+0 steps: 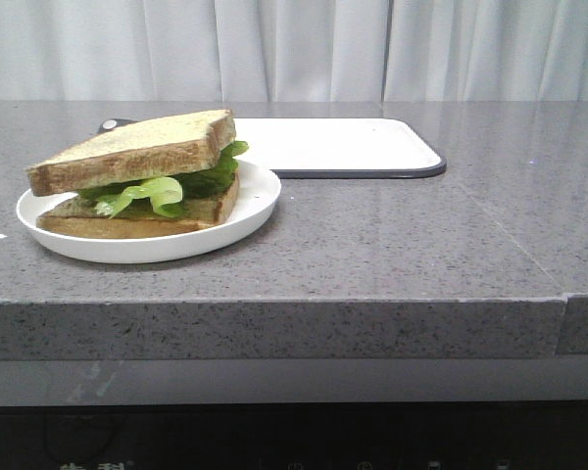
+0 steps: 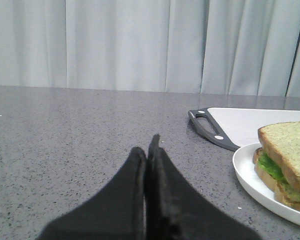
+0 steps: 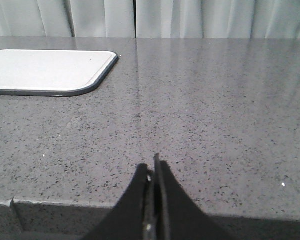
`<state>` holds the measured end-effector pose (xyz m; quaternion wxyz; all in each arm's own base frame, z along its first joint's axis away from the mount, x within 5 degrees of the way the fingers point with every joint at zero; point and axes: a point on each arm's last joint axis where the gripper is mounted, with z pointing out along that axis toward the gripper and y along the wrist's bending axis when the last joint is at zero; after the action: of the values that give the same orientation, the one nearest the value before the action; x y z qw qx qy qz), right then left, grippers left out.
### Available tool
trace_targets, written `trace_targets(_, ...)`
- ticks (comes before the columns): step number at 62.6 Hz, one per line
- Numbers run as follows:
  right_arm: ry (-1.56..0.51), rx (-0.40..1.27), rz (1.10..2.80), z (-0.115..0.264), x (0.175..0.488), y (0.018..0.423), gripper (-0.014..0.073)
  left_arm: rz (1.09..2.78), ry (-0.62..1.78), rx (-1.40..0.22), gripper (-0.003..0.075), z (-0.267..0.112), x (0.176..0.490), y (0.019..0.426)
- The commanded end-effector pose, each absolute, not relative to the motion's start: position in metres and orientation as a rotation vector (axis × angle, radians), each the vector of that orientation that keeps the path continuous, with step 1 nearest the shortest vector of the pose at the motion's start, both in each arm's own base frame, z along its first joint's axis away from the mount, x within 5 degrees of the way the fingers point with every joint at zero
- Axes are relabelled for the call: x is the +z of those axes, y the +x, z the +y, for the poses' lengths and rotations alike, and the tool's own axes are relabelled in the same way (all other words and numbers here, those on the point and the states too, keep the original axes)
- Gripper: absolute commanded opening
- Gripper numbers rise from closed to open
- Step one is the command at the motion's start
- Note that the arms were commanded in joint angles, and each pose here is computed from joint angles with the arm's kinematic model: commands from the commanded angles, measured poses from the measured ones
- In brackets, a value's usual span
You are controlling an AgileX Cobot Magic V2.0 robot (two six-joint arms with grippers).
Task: Left arm grabs bread, right arm adds lettuce
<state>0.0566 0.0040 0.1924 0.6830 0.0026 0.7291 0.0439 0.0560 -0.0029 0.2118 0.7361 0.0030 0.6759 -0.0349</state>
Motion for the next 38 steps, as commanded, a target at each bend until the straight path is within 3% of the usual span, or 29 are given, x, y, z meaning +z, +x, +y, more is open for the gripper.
trace_targets(1, 0.015, 0.087, 1.520, 0.0026, 0.2029, 0.0550, -0.0118, 1.396, -0.003, -0.090, -0.0020, -0.0026, 0.2180, 0.0537)
trace_targets(38, 0.047, 0.053, 1.524, 0.0003, 0.2024, 0.0550, -0.0118, 1.396, -0.003, -0.090, -0.0020, -0.0026, 0.2180, 0.0537)
